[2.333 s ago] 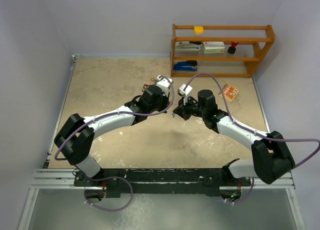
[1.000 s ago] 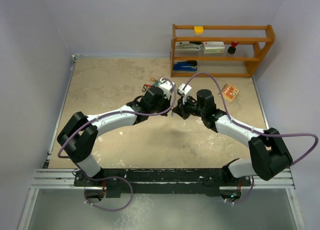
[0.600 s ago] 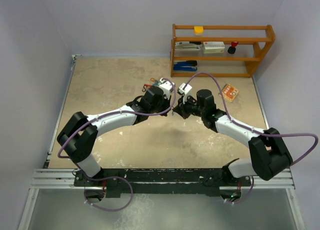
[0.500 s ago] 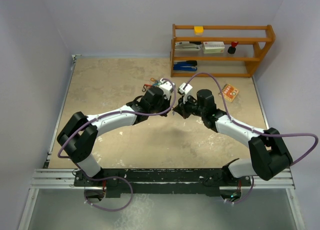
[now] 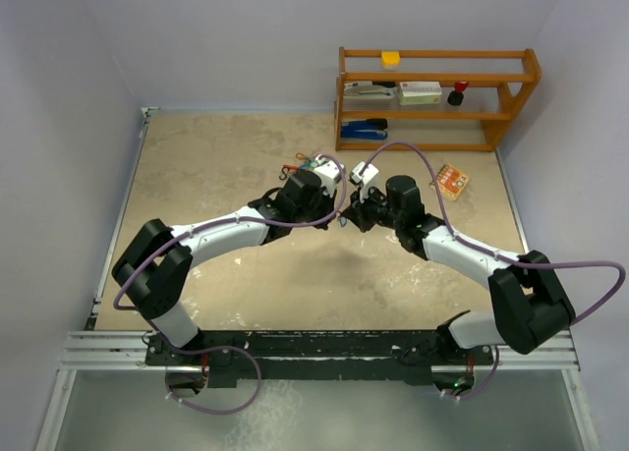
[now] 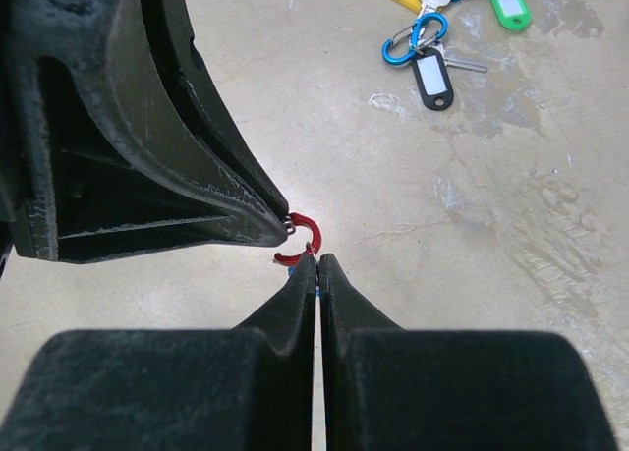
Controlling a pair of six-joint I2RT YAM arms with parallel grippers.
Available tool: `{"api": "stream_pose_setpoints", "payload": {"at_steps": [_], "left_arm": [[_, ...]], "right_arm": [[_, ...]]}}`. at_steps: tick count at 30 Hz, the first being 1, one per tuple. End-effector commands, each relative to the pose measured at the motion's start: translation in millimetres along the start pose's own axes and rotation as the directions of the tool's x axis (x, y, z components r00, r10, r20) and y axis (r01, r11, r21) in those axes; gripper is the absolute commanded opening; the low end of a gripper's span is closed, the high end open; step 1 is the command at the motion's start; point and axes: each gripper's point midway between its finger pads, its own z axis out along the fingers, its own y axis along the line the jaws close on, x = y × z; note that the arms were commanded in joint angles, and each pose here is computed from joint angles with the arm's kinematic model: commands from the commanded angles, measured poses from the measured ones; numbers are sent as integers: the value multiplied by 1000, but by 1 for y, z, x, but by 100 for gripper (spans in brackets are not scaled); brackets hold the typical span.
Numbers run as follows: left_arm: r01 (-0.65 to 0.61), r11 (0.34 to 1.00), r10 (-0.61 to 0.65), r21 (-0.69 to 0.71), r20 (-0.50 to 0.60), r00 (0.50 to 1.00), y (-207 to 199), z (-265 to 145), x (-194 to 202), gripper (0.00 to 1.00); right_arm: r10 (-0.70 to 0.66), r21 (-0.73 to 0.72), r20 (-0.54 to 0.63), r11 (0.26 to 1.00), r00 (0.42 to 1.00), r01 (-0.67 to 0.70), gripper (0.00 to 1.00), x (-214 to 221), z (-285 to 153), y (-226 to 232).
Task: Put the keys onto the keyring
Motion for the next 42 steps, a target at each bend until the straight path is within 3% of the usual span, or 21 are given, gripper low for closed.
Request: {"api": "stream_pose_setpoints", "payload": {"at_steps": [1,4,7,10,14,17,19,25,32,42], "left_arm": [[-17,1000,17,4,33,999,-3,-4,-14,0],[9,998,-6,-70,47,999,10,-5,-14,28],[39,989,-27,-140,87,996,23,-12,-21,47],[95,979,-63,-178,174,983,33,-25,-36,56],[184,948,-107,-261,285,953,53,-48,-53,61],[257,901,-128,-349,352,927,75,-65,-57,65],[334,848,-156,-411,408,899,94,-77,-55,75],[457,788,-228,-413,494,839,121,-95,-57,77],[450,780,-224,-434,478,849,126,-94,-55,77],[451,773,-223,-447,474,852,128,-99,-52,78]], "right_arm": [[-48,89,83,995,995,41,0,-38,-5,-17],[-63,101,86,993,994,54,0,-43,-5,-20],[-63,107,91,993,994,54,0,-46,-5,-21],[-63,112,89,992,994,53,0,-46,-5,-22],[-63,121,82,991,995,53,0,-44,-4,-24],[-58,122,76,991,995,48,0,-43,-2,-25],[-52,135,72,990,996,42,0,-45,0,-29],[17,182,62,983,998,-28,0,-49,14,-41],[107,231,60,966,992,-118,0,-54,47,-61],[95,295,115,947,989,-125,0,-68,94,-94]]}}
